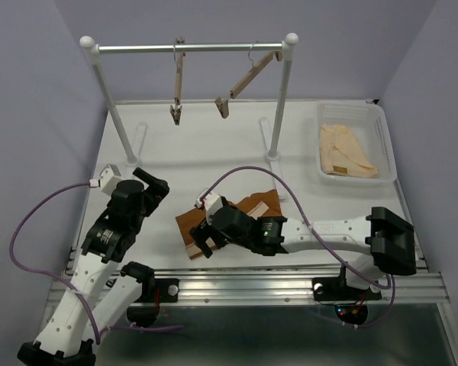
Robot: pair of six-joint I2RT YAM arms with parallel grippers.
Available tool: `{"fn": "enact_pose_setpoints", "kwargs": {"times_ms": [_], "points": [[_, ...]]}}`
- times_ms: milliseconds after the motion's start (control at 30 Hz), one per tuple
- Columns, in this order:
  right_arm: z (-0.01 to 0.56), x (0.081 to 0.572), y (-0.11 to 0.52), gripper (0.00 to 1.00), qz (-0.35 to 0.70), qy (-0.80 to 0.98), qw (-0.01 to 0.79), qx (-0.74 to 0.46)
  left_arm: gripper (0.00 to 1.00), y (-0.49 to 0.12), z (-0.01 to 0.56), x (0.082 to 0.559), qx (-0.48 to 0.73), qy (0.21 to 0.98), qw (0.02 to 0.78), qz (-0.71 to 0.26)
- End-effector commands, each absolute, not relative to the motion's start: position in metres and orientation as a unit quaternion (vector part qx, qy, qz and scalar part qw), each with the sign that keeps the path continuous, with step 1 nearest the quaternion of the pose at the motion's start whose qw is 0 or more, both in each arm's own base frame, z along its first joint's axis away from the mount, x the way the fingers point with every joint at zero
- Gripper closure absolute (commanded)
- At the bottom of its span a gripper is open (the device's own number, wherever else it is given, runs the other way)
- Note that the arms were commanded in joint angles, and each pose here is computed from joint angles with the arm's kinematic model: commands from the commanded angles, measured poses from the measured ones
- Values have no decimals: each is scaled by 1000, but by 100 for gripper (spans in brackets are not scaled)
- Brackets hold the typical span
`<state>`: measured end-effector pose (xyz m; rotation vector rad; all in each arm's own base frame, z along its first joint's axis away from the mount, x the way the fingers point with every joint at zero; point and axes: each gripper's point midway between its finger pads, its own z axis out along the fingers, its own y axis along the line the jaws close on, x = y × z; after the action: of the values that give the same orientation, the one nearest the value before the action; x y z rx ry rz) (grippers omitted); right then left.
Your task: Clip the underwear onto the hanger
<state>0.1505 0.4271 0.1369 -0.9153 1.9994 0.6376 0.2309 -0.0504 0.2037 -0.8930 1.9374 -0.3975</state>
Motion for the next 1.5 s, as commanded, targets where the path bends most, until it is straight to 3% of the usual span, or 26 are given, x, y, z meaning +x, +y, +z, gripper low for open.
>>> {"fn": "enact_pose_setpoints", "kwargs": {"times_ms": [0, 100, 367, 733, 1167, 1300, 1467], "points": [[160, 194, 383, 0, 247, 833, 440, -226, 1, -80, 170, 234, -333, 823, 415, -200], [138, 220, 345, 0, 258, 871, 382, -166, 1, -105, 147, 235, -304, 843, 378, -232], [102, 266, 310, 0, 180, 900, 375, -133, 1, -160, 106, 218, -237, 879, 301, -286], [44, 301, 316, 0, 155, 931, 303, -131, 1, -162, 47, 208, -236, 916, 238, -220], [28, 370, 346, 0, 125, 918, 341, -161, 1, -122, 23, 228, -311, 915, 238, -95], [52, 395, 361, 0, 111, 886, 382, -239, 1, -123, 30, 237, -325, 908, 246, -96], [92, 388, 343, 0, 101, 873, 411, -242, 1, -125, 38, 241, -339, 900, 253, -106]]}}
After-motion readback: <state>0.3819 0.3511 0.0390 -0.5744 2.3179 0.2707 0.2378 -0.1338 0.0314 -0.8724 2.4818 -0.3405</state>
